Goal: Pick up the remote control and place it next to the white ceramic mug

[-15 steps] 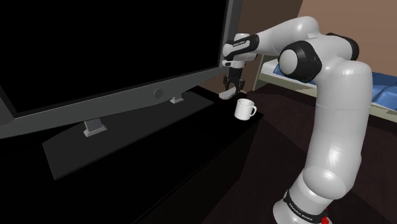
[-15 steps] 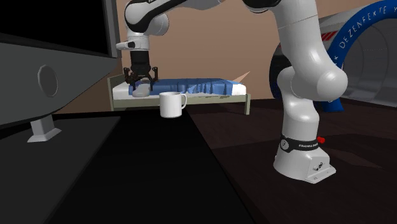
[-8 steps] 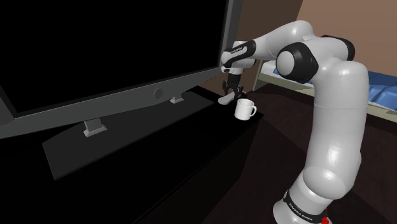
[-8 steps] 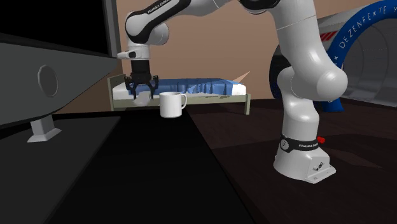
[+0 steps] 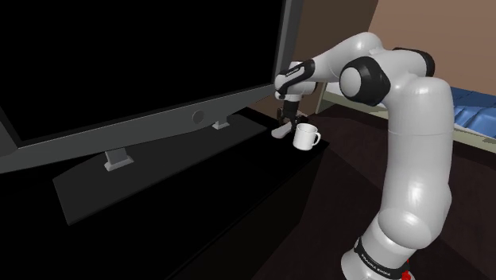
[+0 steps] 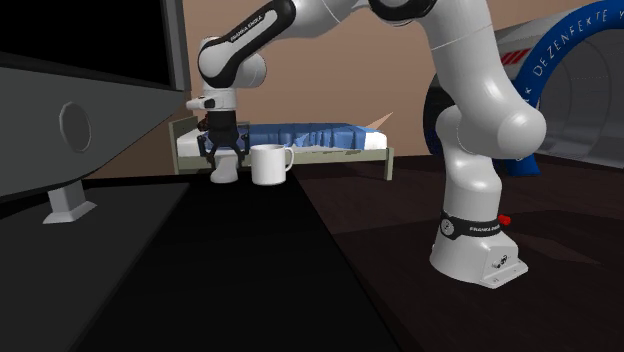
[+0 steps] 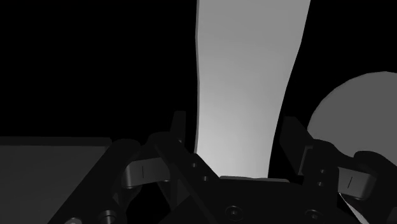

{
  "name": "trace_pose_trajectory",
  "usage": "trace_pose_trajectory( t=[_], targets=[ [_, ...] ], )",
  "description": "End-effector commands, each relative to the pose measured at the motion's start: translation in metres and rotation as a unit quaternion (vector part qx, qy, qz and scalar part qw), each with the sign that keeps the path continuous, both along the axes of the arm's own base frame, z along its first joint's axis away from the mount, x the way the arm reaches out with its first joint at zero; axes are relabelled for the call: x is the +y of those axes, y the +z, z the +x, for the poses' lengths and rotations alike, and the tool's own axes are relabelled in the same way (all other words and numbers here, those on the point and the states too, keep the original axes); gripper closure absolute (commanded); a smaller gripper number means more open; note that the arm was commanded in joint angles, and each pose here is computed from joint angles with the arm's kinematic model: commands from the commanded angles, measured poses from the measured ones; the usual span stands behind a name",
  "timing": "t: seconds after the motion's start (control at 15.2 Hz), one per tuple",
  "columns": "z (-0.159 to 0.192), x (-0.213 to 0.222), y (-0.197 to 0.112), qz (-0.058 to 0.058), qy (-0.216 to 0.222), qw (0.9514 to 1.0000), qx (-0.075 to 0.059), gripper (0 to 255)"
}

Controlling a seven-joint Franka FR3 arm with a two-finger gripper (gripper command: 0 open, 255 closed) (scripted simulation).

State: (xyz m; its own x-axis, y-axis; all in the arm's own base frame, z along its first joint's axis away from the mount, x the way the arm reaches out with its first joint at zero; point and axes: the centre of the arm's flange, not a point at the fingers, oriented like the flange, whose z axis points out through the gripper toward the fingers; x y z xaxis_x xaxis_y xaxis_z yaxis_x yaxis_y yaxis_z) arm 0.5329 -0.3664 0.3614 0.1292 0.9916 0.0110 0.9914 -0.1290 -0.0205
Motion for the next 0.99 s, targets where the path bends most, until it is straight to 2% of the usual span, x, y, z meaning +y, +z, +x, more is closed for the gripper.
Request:
trace_pose_trajectory(
  t=[0.0,0.13,0.59,0.66,0.92],
  targets=[
    [-0.0002,0.0004,-0.0096,0.0,0.0,1.0,0.0,255],
    [-0.0002,0.0004,-0.0179,0.0,0.0,1.0,0.0,255],
    [-0.0002,0.0004,-0.0179,0.0,0.0,1.0,0.0,255],
    [-0.0002,0.0004,-0.018,0.0,0.0,1.0,0.0,0],
    [-0.0002,0.0005,-0.0179,0.0,0.0,1.0,0.0,0]
  ],
)
